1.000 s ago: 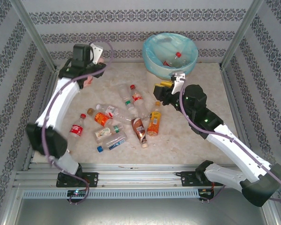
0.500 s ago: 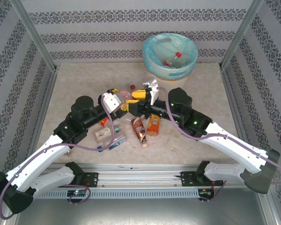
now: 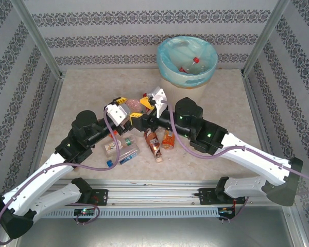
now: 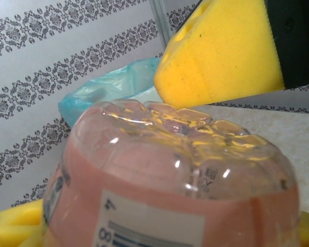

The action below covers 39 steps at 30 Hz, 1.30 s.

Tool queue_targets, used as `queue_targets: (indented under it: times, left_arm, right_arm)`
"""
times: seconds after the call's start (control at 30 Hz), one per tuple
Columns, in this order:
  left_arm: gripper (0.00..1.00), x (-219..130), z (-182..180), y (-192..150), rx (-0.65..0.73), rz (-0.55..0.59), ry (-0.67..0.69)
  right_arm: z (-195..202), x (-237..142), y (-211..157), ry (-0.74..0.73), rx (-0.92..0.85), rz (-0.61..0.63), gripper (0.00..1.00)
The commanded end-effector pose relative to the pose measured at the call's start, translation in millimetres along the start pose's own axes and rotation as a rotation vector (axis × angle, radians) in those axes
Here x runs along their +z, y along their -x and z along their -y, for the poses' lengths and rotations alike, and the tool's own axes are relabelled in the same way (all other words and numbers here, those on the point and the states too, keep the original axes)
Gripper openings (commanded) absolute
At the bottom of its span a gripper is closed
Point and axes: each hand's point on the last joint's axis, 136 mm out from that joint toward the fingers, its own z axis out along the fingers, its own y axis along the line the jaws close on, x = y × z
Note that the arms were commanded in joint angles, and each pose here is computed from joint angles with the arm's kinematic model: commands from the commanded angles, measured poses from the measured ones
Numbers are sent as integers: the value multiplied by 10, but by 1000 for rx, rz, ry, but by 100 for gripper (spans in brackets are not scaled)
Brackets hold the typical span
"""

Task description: Put the plastic bottles in the bin

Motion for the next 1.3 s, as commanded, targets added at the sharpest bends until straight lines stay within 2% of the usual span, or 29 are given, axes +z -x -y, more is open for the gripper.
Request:
queue_targets:
  times: [0.0, 0.23, 0.43, 0.7, 1.27]
  left_arm:
    - [66, -58, 334, 302, 86, 151, -128]
    - [63, -189, 553, 414, 103, 198, -248]
    - [63, -236, 647, 459, 107, 219, -293]
    - [65, -221, 567, 447, 126, 209, -221]
    - [64, -202, 600, 422, 142, 194, -216]
  right_arm:
    - [24, 109, -266, -22, -29, -57, 74]
    - [-252, -86, -189, 160, -95, 6, 78]
    - [-150, -93, -170, 109, -49, 15, 74]
    - [-126, 20, -269, 99, -13, -45, 64]
    - [-28, 201, -313, 43, -28, -110, 72]
